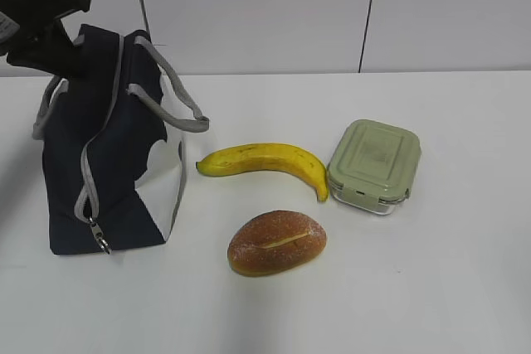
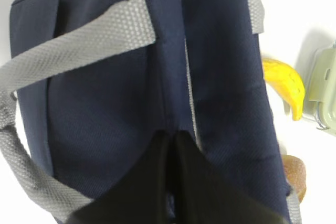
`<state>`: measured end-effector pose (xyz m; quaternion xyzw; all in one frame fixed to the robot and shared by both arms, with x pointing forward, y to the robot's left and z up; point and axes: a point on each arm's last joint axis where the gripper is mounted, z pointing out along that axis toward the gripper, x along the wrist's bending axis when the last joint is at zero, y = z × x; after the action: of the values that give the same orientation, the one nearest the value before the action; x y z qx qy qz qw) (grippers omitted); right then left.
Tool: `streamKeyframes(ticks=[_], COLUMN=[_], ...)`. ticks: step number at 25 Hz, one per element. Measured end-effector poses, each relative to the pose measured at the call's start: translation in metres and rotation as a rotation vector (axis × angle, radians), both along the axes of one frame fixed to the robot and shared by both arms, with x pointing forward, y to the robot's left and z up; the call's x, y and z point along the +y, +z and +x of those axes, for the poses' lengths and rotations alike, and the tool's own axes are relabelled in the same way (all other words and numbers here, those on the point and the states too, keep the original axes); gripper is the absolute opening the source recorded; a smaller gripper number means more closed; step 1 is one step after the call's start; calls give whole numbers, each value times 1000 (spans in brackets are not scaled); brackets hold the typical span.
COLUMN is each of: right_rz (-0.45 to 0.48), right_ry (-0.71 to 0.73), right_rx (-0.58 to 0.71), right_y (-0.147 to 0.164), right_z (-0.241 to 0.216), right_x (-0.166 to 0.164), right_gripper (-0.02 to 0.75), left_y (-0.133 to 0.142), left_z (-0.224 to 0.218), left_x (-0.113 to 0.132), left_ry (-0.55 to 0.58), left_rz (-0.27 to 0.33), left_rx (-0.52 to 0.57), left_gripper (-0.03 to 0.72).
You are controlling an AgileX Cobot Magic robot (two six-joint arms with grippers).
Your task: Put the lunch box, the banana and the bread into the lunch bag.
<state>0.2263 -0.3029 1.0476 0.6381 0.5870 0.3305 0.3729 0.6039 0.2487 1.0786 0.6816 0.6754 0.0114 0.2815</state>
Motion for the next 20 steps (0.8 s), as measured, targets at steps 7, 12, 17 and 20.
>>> streamKeyframes(ticks=[7,12,17,20], right_rz=[0,0,0,0], right_ry=[0,0,0,0], right_rx=[0,0,0,0], right_y=[0,0,0,0], right_z=[0,0,0,0], right_x=[0,0,0,0], right_gripper=[510,511,510,510], left_y=[0,0,6,9], left_z=[0,0,-4,-5], left_x=[-2,-2,-1,-2], left_ry=[-7,-8,-8,-8], left_rz=[1,1,1,-2], left_rx=[-1,1,-15,-23], left_gripper=[1,1,1,1])
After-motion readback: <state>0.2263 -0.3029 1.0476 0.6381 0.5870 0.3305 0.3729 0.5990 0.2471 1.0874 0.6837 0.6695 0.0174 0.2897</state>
